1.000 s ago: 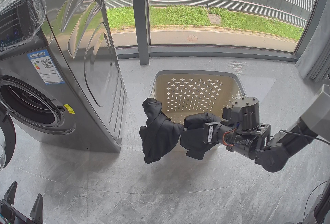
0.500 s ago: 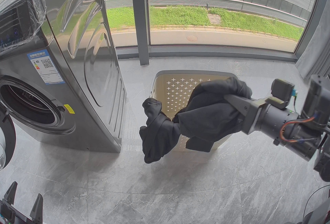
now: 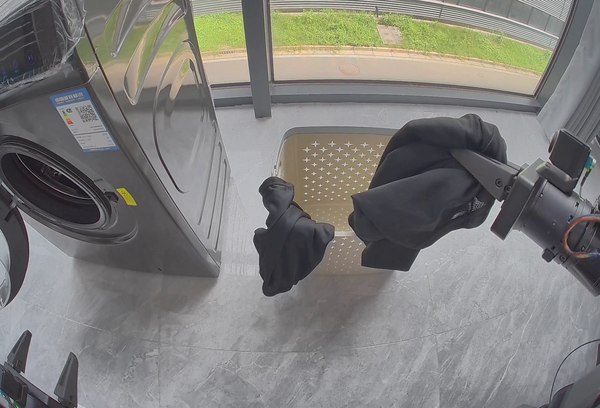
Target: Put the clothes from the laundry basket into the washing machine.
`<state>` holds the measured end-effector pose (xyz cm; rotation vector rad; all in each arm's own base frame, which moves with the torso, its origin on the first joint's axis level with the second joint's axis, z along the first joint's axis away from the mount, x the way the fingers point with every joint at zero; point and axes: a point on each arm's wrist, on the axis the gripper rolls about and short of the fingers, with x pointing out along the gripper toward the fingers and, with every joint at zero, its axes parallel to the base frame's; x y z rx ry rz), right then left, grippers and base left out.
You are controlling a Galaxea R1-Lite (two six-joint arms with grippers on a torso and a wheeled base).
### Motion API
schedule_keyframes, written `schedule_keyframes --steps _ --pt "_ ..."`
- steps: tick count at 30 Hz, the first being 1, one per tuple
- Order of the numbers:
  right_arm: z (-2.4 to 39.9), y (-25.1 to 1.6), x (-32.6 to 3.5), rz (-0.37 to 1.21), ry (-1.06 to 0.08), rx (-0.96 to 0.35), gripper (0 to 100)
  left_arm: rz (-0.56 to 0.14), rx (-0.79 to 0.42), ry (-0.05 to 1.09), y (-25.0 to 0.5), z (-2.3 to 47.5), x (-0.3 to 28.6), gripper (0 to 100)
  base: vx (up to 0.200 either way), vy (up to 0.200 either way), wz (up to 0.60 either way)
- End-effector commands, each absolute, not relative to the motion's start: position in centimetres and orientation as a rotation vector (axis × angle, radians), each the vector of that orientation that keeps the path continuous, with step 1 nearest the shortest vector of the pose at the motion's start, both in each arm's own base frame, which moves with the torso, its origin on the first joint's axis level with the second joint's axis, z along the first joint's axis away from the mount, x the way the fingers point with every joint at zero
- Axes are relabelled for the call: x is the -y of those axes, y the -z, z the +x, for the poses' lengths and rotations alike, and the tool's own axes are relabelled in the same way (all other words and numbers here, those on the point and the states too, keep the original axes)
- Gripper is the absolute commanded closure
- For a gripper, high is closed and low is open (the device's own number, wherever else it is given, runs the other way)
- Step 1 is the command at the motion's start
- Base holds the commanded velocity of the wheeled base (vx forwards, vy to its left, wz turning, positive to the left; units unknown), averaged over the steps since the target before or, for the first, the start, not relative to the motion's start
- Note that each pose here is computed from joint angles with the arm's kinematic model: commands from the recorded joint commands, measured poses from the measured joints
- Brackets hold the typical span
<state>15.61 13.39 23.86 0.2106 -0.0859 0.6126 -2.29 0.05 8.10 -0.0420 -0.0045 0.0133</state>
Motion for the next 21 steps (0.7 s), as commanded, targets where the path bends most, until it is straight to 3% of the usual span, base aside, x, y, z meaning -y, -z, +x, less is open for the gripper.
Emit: schedule_keyframes --steps 1,3,9,21 --pt "15.56 -23.80 -12.78 0.212 -0.566 0.089 100 -0.043 0.002 -0.014 -7.58 -2.27 -0.05 0 -0.200 0.000 0.00" --pt "15.69 -23.76 -12.75 0.213 -0.541 0.088 100 -0.041 0.002 -0.014 -7.58 -2.27 -0.05 0 -0.200 0.000 0.00" --pt "15.78 -23.57 -12.76 0.209 -0.517 0.074 100 -0.046 0.002 -0.017 -7.58 -2.27 -0.05 0 0.000 0.000 0.00" --pt "15.87 -23.64 -12.91 0.216 -0.533 0.076 100 -0.048 0.003 -0.014 -7.63 -2.28 -0.05 0 0.000 0.200 0.00"
